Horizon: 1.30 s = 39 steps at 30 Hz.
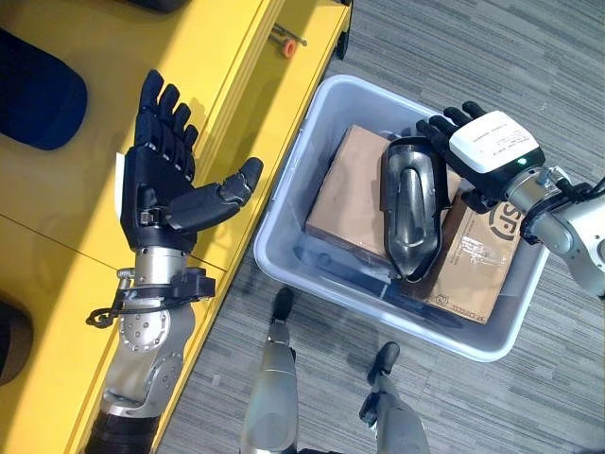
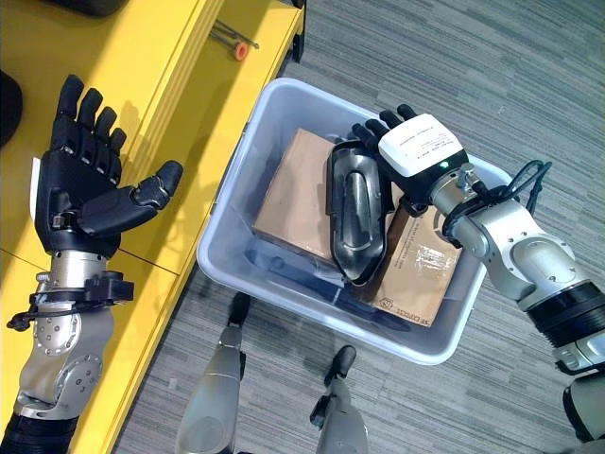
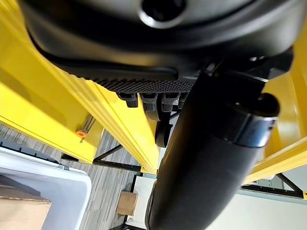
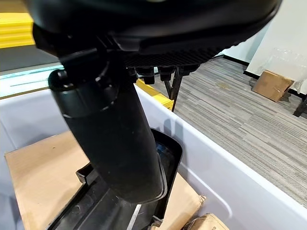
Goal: Move parts from the plastic box to the shelf.
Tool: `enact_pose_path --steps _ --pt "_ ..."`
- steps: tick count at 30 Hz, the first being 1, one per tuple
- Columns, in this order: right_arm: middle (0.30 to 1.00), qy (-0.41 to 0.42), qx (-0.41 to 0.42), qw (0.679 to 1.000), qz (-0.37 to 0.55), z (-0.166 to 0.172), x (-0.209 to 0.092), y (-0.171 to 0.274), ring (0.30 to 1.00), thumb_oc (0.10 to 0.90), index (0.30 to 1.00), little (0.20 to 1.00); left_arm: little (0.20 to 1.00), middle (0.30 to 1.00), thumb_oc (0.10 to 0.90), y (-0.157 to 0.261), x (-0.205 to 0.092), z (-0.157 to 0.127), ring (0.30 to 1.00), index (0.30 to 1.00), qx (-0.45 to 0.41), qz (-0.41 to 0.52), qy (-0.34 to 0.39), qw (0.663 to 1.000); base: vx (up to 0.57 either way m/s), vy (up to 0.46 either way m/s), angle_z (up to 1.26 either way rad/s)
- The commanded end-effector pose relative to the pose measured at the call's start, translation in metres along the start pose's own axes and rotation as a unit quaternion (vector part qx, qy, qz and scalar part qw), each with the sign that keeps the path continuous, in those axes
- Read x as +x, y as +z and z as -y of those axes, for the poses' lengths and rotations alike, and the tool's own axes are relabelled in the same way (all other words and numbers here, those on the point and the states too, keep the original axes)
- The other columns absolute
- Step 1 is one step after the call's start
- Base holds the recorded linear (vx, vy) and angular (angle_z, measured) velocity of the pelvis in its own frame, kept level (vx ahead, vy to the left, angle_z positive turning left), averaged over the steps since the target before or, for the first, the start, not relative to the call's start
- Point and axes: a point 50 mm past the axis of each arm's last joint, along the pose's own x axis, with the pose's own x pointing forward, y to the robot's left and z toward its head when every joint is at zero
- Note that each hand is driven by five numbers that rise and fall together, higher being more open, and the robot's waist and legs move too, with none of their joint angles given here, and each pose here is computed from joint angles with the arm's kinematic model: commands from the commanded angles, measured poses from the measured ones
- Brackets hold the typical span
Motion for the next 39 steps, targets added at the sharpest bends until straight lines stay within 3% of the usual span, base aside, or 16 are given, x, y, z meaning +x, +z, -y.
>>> enact_pose_path --steps 1,39 --pt "1.000 -0.055 0.013 0.998 0.012 0.017 0.010 0.009 1.000 0.900 1.000 1.000 1.000 1.000 0.900 0.038 0.000 0.007 1.000 1.000 0.003 0.114 -0.022 0.993 0.00 0.000 0.00" --pt "1.000 0.046 0.024 0.998 0.023 -0.026 0.034 0.030 1.000 0.900 1.000 1.000 1.000 1.000 0.900 0.036 -0.001 0.010 1.000 1.000 -0.012 0.116 -0.011 0.993 0.00 0.000 0.01"
